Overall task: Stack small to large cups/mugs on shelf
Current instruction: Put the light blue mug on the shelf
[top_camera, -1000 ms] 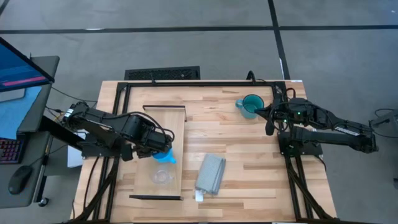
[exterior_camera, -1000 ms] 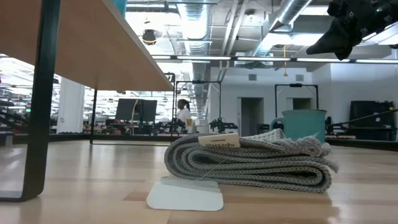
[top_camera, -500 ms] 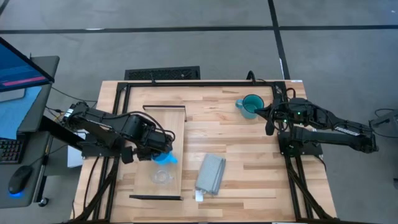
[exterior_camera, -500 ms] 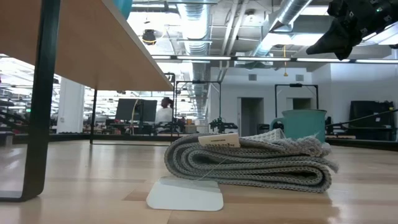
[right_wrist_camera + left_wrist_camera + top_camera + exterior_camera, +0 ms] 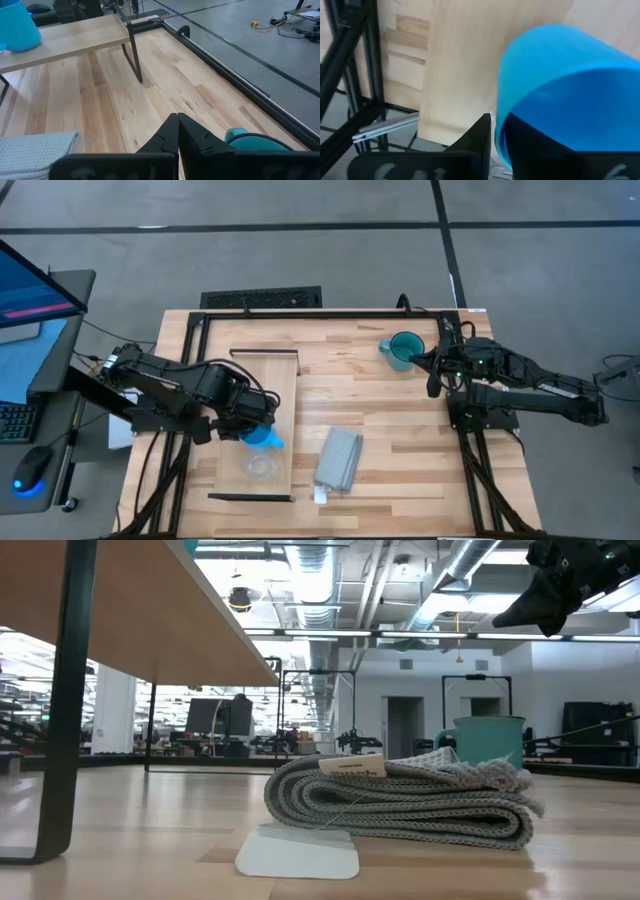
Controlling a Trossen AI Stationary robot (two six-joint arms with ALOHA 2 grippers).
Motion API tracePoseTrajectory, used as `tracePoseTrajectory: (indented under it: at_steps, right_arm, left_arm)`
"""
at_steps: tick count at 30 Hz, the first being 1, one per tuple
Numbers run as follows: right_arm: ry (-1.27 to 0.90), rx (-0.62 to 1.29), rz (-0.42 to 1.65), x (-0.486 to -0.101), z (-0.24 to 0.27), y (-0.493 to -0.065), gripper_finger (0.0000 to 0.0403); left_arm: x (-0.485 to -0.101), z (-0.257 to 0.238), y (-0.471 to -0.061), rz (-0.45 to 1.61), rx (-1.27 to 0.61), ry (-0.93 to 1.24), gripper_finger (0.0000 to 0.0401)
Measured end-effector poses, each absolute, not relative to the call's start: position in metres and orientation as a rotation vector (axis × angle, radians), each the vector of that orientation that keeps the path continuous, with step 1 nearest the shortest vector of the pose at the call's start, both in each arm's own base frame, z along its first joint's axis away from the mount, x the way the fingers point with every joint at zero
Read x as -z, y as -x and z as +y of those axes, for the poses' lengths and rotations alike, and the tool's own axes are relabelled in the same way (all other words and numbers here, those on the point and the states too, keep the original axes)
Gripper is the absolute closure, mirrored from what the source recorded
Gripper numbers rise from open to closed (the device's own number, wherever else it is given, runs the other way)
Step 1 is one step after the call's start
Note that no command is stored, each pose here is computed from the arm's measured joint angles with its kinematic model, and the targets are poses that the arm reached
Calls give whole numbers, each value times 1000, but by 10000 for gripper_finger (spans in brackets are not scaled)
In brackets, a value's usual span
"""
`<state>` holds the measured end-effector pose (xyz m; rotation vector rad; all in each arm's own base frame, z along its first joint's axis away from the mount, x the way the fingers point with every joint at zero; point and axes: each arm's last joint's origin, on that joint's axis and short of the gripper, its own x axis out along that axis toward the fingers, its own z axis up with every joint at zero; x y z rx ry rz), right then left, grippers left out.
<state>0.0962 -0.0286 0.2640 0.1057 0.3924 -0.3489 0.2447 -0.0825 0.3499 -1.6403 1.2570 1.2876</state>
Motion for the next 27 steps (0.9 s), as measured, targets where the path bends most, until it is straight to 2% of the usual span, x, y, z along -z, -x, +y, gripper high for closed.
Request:
tracePoseTrajectory:
  at_steps: [8, 18, 27]
  right_arm:
    - [-99, 348, 394, -264, -29, -96, 378]
    - [-83, 344, 396, -264, -29, -96, 378]
    - [-83, 344, 396, -264, -29, -96, 378]
  left_arm:
    - [-348, -78, -245, 1147, -1329, 1558, 356]
    - [-348, -78, -245, 1142, -1321, 1552, 356]
    - [-348, -82, -248, 1158, -1236, 1532, 355]
